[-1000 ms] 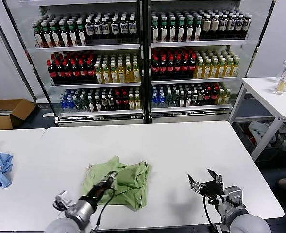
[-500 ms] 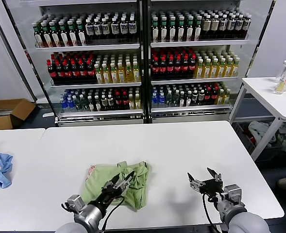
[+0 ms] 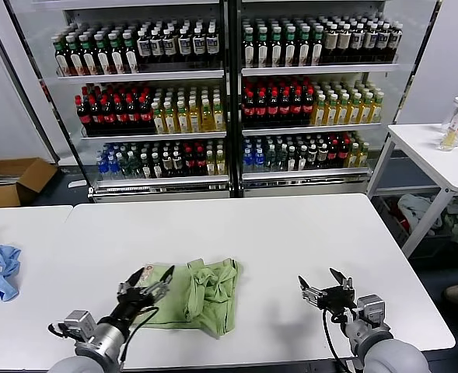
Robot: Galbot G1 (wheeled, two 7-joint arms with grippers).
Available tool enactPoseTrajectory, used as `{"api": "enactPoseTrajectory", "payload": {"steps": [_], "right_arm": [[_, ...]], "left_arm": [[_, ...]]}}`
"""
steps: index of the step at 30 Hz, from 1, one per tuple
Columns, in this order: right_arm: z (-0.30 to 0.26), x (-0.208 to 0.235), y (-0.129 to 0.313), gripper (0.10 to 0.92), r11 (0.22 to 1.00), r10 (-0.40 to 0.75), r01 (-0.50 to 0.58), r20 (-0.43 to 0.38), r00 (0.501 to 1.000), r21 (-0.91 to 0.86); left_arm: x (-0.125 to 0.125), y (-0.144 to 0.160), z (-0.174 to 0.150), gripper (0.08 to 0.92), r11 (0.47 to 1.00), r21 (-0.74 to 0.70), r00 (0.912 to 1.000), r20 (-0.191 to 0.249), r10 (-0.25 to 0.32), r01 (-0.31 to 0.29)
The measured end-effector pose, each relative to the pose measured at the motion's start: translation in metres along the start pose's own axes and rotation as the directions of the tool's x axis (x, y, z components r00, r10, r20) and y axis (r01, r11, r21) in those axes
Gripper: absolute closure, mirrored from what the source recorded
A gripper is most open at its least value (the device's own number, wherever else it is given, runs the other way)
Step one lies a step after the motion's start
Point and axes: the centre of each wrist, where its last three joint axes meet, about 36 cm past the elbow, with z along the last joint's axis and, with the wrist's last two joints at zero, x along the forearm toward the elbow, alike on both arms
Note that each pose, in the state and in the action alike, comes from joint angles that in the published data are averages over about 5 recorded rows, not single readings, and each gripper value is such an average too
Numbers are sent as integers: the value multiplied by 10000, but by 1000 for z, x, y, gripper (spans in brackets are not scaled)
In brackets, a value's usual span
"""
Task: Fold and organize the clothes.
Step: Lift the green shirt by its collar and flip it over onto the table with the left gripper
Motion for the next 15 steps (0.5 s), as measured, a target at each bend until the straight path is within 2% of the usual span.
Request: {"api": "enactPoseTrajectory", "payload": {"steps": [4,8,15], "right_arm": [[0,1,0,200,10000,17,-17,4,10000,33],[-2,3,-1,199,10000,27,-28,27,10000,73],[-5,7,-1,200,9999,40,-41,72,10000,149]], "left_arm": [[-6,15,7,177,9979,-304,9975,-395,-578,567],[-13,28,14,177,9949,-483,9911,-953,-927,884],[-21,44,15,177,9952,-271,9793,-1776,-973,940]]}}
